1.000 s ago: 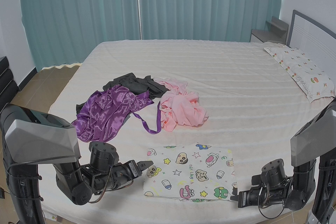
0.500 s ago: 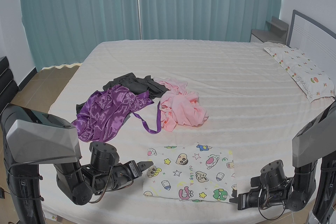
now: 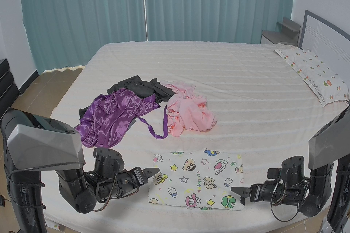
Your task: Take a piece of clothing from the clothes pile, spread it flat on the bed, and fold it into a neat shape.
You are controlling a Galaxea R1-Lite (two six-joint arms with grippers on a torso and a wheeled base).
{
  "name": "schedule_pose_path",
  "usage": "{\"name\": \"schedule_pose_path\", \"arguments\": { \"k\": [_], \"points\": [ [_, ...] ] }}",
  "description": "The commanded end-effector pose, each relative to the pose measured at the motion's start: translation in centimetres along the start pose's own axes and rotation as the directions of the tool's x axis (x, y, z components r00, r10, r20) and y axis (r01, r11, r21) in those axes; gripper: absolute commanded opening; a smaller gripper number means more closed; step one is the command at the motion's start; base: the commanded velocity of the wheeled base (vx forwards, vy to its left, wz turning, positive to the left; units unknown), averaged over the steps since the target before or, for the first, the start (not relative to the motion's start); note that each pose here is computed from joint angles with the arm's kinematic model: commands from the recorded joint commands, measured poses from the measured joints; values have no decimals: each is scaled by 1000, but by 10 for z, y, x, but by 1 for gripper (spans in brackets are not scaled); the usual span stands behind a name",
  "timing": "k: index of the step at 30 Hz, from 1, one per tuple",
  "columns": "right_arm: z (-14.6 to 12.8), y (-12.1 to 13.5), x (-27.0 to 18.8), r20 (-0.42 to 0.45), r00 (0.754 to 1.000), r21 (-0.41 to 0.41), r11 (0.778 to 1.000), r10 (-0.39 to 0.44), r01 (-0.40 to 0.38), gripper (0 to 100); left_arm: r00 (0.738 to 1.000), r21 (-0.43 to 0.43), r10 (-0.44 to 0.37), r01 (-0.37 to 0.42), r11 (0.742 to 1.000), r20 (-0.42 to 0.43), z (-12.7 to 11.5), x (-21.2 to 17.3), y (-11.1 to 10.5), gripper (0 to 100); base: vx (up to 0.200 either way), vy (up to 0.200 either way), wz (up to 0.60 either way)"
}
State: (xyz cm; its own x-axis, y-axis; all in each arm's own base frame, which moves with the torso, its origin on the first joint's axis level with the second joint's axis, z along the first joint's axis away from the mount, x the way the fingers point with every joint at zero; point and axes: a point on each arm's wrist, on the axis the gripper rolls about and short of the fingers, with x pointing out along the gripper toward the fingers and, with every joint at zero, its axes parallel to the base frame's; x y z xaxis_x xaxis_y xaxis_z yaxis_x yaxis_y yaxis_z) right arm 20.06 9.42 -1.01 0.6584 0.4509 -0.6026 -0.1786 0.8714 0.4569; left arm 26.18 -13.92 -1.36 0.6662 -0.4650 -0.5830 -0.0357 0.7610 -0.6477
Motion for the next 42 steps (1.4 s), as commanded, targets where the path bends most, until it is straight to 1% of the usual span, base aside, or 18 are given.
{"name": "schedule_pose_path", "arguments": {
  "k": [1,6,8,10,12,13,19,24,28,32,36,37,42],
  "points": [
    [23,-11,45,94,996,28,1000,-8,5,100,1000,-2,2,-2,1000,-3,-1,0,1,100,0,0,0],
    [37,-13,79,88,996,34,999,-17,14,100,1000,-5,1,-1,1000,0,1,1,1,100,0,0,0],
    [51,-14,93,96,995,43,999,-26,21,100,1000,-8,1,-1,1000,5,3,1,2,100,0,0,0],
    [56,-15,97,98,995,47,999,-31,26,100,1000,-9,2,-2,1000,6,3,1,2,100,0,0,0],
    [68,-17,109,93,995,58,997,-46,41,100,1000,-10,3,-3,1000,7,3,1,2,100,0,0,0],
    [70,-17,112,90,995,59,997,-47,42,0,1000,-11,4,-4,1000,8,4,1,3,100,0,0,0],
    [73,-17,116,87,995,62,997,-50,45,0,1000,-13,5,-5,1000,12,4,0,3,100,0,0,0],
    [80,-22,110,111,992,86,995,-65,55,0,1000,-15,6,-6,1000,14,5,0,4,100,0,0,0],
    [87,-27,108,145,984,102,991,-104,89,0,1000,-16,7,-6,1000,20,6,0,4,100,0,0,0],
    [88,-30,108,160,976,111,985,-149,132,0,1000,-17,8,-8,1000,20,6,0,5,100,0,0,0],
    [86,-29,108,157,977,111,985,-148,131,0,1000,-17,8,-8,1000,22,7,0,4,100,0,0,0],
    [85,-29,108,153,977,112,985,-148,132,100,1000,-17,7,-7,1000,23,7,0,4,100,0,0,0],
    [88,-27,102,167,975,126,984,-146,126,100,999,-13,-4,5,1000,37,9,-1,2,100,0,0,0]
  ]
}}
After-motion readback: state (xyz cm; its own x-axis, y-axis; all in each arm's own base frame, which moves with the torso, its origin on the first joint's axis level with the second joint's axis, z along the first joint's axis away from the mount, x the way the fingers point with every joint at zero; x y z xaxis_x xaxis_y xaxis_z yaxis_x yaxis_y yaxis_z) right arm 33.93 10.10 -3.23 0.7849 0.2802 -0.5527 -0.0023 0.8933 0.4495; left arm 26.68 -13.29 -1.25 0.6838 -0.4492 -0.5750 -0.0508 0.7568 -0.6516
